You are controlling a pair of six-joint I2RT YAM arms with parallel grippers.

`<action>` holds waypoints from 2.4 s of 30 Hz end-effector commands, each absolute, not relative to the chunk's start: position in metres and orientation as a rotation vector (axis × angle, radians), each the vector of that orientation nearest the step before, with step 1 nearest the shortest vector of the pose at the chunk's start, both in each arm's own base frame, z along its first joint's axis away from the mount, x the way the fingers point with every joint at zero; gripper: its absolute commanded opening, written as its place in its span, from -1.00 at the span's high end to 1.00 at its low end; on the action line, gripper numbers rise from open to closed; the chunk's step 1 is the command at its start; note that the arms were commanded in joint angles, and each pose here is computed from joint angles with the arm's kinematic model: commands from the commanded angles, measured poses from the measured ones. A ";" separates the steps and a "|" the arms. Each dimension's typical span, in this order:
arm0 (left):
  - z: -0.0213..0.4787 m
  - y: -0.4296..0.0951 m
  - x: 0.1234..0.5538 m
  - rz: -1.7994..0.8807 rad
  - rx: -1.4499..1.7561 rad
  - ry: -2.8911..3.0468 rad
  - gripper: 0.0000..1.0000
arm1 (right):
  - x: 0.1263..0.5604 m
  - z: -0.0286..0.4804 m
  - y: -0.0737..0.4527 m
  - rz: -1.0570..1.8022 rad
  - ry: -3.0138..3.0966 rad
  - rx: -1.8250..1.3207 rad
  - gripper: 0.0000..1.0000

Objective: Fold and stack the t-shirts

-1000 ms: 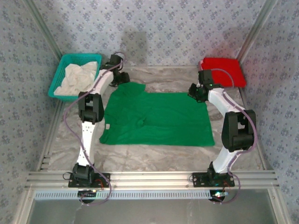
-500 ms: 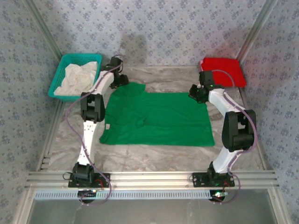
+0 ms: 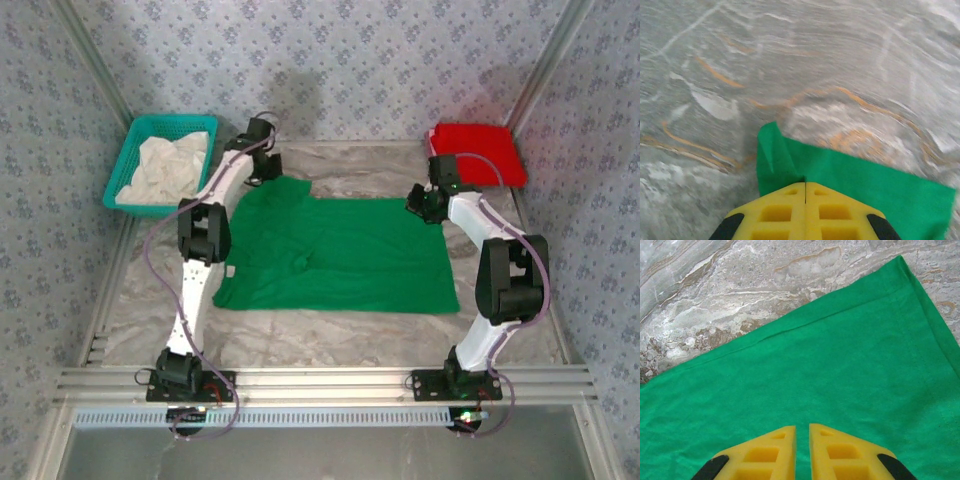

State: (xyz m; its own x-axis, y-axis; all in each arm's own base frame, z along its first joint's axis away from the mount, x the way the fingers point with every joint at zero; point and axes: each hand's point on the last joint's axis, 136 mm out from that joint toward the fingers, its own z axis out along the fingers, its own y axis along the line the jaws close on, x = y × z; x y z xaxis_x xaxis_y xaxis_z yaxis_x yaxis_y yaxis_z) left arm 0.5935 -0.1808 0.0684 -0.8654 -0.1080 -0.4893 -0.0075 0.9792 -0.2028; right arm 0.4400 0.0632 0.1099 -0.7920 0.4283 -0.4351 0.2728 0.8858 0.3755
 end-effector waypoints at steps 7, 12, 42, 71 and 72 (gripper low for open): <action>0.126 -0.223 0.494 -0.261 0.235 2.323 0.96 | 0.436 0.103 0.058 0.418 2.531 0.502 0.65; 0.094 -0.206 0.446 -0.208 0.327 2.327 0.53 | 0.438 0.097 0.060 0.443 2.545 0.499 0.64; 0.053 -0.259 0.451 0.090 0.516 2.590 -0.57 | 0.439 0.097 0.056 0.462 2.539 0.506 0.63; 0.159 -0.226 0.457 0.217 0.611 2.354 1.00 | 0.461 0.092 0.000 0.378 2.624 0.657 0.44; 0.161 -0.220 0.458 0.230 0.625 2.343 1.00 | 0.466 0.090 -0.005 0.387 2.623 0.675 0.43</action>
